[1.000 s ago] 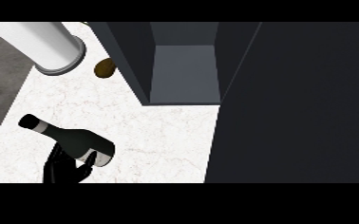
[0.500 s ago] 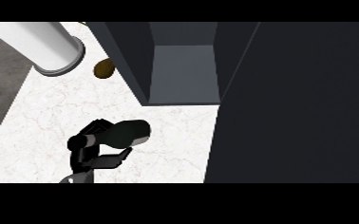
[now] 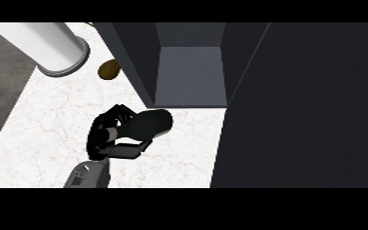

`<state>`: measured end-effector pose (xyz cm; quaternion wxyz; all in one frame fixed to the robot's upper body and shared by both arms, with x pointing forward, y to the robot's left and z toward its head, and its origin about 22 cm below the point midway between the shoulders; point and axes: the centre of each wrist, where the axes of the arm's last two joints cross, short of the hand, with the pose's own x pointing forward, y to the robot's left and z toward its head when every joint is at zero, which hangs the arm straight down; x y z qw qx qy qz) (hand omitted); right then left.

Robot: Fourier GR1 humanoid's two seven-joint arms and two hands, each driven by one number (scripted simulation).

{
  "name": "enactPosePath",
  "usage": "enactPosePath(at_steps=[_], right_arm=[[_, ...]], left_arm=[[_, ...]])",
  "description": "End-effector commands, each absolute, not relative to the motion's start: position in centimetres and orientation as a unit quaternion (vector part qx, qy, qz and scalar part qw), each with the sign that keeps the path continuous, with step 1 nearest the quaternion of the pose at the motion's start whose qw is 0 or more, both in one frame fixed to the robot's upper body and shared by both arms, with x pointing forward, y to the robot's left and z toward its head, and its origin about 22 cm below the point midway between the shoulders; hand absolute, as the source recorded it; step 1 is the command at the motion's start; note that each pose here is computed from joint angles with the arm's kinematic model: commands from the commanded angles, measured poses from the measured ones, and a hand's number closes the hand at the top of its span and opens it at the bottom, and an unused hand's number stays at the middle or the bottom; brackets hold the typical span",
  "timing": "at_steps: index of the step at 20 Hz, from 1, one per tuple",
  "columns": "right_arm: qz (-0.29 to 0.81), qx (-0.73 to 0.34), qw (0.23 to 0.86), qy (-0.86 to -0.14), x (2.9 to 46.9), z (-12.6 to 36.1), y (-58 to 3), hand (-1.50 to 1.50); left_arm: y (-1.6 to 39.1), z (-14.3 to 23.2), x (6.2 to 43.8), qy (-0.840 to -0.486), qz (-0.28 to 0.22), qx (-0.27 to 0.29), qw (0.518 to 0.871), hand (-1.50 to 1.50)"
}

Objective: Pick up the wine, place it into the cabinet and close the cabinet

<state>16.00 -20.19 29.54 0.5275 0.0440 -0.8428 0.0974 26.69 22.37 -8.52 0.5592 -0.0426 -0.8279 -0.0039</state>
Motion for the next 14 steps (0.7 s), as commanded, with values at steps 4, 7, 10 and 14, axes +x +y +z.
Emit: enactPosePath(at_steps=[4,7,10,14], right_arm=[[0.105,0.083,0.536,-0.833,15.3,29.4,-20.8,-1.5],[0.106,0.083,0.545,-0.828,14.7,28.1,-20.4,-1.5],[0.114,0.084,0.54,-0.83,14.5,29.1,-21.0,-1.5],[0.101,0.075,0.534,-0.836,14.5,27.7,-21.6,-1.5]], left_arm=[[16.6,-3.3,27.6,-0.834,-0.005,-0.114,0.541,1.5],[15.7,-0.5,26.6,-0.83,0.009,-0.133,0.542,1.5],[14.0,3.8,27.8,-0.825,0.011,-0.147,0.545,1.5],[12.0,6.8,27.5,-0.826,0.019,-0.135,0.547,1.5]])
